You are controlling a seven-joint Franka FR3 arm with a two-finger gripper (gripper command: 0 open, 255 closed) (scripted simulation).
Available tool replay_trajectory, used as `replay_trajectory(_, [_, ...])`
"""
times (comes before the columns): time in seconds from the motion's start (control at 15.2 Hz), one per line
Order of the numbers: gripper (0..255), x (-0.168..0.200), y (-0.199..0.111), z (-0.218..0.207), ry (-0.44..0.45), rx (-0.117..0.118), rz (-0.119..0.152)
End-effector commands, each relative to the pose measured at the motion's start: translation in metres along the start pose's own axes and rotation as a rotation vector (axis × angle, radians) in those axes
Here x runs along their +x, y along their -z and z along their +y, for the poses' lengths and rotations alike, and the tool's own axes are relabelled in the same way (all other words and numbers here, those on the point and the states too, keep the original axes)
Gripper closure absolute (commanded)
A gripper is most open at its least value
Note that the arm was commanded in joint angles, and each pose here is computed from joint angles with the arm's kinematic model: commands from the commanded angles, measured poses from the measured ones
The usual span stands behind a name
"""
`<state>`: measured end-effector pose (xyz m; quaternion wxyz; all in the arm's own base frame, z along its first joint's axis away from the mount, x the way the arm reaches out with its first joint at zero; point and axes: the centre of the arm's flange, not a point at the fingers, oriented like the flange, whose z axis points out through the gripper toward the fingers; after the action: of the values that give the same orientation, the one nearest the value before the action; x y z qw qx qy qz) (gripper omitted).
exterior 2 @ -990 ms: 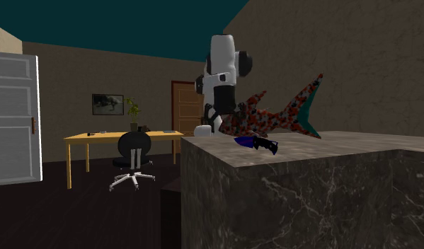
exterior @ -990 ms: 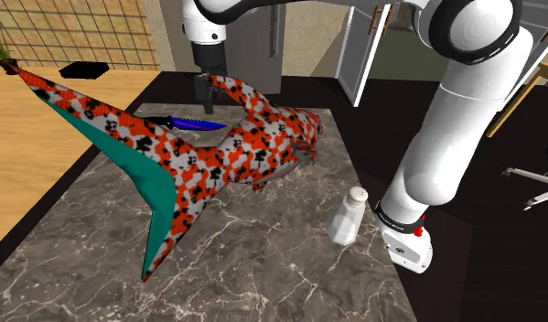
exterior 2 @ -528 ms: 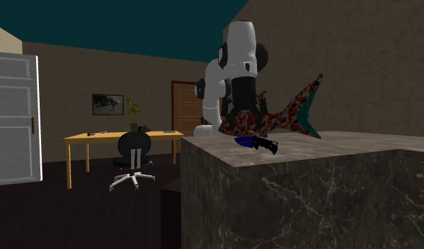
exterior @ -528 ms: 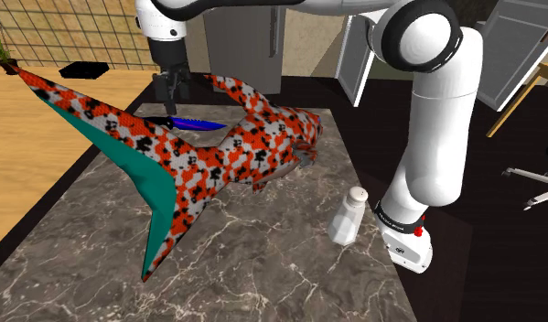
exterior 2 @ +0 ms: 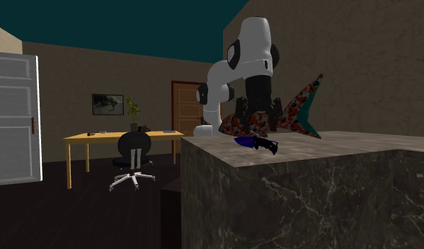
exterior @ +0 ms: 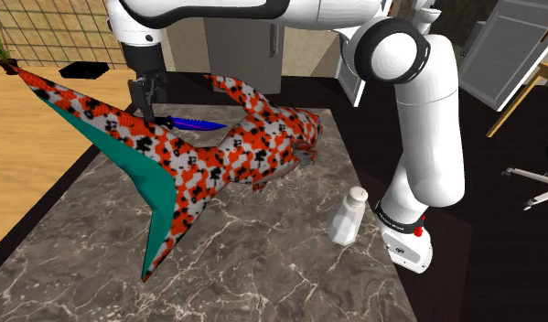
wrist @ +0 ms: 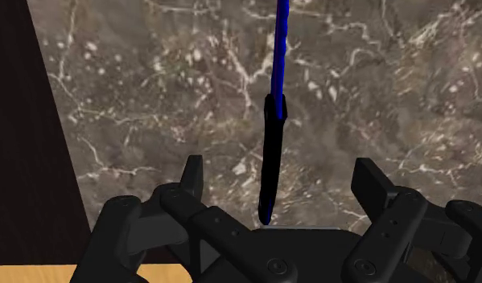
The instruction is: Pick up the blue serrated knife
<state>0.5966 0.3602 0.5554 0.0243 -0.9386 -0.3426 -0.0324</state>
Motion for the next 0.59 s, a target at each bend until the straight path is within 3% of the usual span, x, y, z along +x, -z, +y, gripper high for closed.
replay_trajectory(0.0, [0, -0.001, -0.011, 0.0, 0.0, 0.0, 0.001])
replay_trajectory(0.26, [0, -0.002, -0.024, 0.0, 0.0, 0.0, 0.001])
replay_trajectory(0.33, [255, -0.001, -0.024, 0.001, 0.0, 0.0, 0.001])
replay_trajectory(0.53, [255, -0.001, -0.024, 0.0, 0.0, 0.0, 0.001])
